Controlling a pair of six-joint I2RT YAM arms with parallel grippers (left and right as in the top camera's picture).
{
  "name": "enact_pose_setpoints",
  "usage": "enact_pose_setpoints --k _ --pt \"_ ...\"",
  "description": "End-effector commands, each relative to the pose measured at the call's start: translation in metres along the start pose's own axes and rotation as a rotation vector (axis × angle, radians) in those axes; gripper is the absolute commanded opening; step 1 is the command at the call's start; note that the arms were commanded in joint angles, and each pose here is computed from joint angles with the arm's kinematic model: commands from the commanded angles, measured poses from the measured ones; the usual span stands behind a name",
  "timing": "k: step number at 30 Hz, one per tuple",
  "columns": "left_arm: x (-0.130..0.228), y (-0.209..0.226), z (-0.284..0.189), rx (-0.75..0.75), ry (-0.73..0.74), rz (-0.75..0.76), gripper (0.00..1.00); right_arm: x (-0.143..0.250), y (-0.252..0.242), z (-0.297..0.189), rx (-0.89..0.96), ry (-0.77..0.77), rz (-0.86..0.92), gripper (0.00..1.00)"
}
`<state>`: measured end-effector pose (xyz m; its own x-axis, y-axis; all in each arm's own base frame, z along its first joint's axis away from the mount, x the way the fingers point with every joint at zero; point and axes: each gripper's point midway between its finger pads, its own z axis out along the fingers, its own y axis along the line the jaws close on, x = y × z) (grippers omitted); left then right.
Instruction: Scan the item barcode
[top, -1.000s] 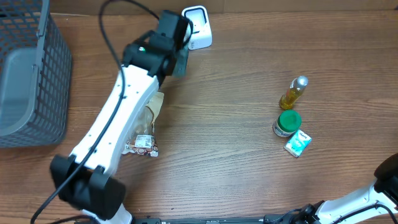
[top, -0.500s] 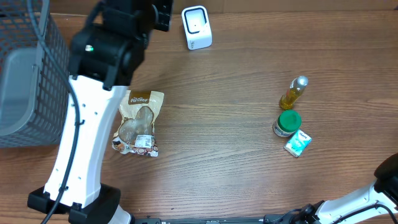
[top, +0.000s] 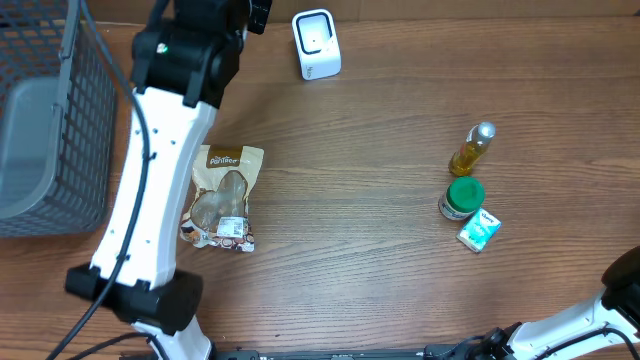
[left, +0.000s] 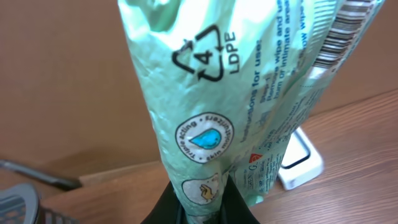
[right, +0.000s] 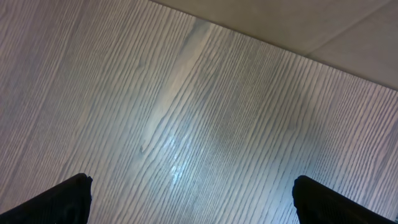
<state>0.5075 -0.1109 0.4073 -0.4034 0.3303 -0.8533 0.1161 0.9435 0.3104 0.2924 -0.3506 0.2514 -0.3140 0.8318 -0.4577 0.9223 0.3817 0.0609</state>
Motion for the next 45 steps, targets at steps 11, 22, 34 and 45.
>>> enact_pose_setpoints --k 11,22,34,45 --pt "0.016 0.006 0.026 -0.100 0.062 0.050 0.04 -0.005 -0.001 -0.009 -0.002 -0.028 0.004 1.00" --pt "0.042 -0.006 0.075 -0.142 0.126 0.103 0.04 -0.005 -0.001 -0.009 -0.002 -0.028 0.004 1.00" --pt "0.075 -0.031 0.155 -0.185 0.144 0.256 0.04 -0.005 -0.001 -0.009 -0.002 -0.028 0.004 1.00" --pt "0.086 -0.045 0.201 -0.289 0.123 0.506 0.04 -0.005 -0.001 -0.009 -0.002 -0.028 0.004 1.00"
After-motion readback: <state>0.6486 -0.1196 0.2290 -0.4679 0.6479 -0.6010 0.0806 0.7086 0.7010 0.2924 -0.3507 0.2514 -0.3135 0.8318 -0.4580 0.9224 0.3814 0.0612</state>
